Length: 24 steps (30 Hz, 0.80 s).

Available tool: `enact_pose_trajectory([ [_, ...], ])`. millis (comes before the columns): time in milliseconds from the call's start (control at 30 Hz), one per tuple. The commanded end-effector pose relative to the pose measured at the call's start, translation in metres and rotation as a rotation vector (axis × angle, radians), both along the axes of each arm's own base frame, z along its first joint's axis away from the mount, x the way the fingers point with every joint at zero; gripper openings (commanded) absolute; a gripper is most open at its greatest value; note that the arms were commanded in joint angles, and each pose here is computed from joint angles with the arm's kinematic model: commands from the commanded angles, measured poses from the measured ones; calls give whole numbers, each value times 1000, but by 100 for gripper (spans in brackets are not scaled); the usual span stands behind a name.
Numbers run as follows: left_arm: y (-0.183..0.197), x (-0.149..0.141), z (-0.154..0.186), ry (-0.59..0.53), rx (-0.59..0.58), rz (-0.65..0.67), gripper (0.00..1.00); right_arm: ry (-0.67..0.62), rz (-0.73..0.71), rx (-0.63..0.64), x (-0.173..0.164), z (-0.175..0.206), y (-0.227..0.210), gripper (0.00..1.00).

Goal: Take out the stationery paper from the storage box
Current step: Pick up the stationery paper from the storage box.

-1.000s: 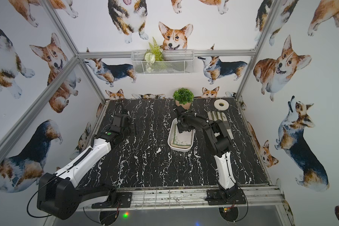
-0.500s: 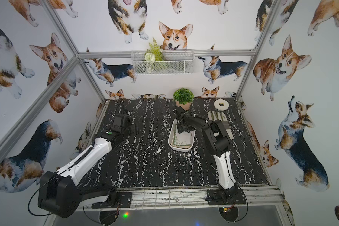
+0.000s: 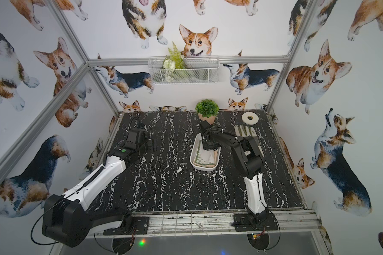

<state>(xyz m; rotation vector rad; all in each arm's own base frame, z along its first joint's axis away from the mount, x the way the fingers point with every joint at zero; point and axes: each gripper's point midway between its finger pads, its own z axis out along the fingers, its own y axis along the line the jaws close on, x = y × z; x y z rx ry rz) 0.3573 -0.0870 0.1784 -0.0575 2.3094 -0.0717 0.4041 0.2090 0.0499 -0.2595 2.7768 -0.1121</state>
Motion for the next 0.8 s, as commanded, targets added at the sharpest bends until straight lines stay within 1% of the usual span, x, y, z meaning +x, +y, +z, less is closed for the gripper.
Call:
enact_pose_trajectory([
  [0,-15,4,14,-38,-87,-44,79,-61,-11,25,1,32,-1,23],
  [67,-28,4,18,-44,-148,-91,79,-80,-5,47,1,44,1,22],
  [100,-36,4,21,-48,-182,-118,79,-98,-1,69,0,54,3,20],
  [167,-47,4,25,-54,-239,-156,79,-110,5,90,-1,63,5,19],
  [233,-66,2,33,-66,-333,-230,79,-122,10,114,-5,73,5,15],
  [333,-89,0,44,-85,-497,-322,80,-145,15,158,-13,88,5,12],
  [400,-97,2,49,-93,-621,-357,80,-164,20,190,-17,97,6,10],
  [467,-104,2,45,-86,-747,-393,80,-179,23,227,-22,109,7,8],
  [533,-114,4,49,-87,-862,-447,80,-192,27,268,-27,122,9,8],
  [633,-129,6,49,-64,-987,-521,79,-227,31,343,-35,146,12,8],
  [700,-137,6,55,-76,-1082,-570,78,-256,33,396,-40,164,15,8],
  [733,-141,7,61,-99,-1150,-603,78,-272,36,424,-42,173,16,8],
  [767,-143,7,65,-112,-1192,-623,78,-278,39,446,-44,179,18,8],
])
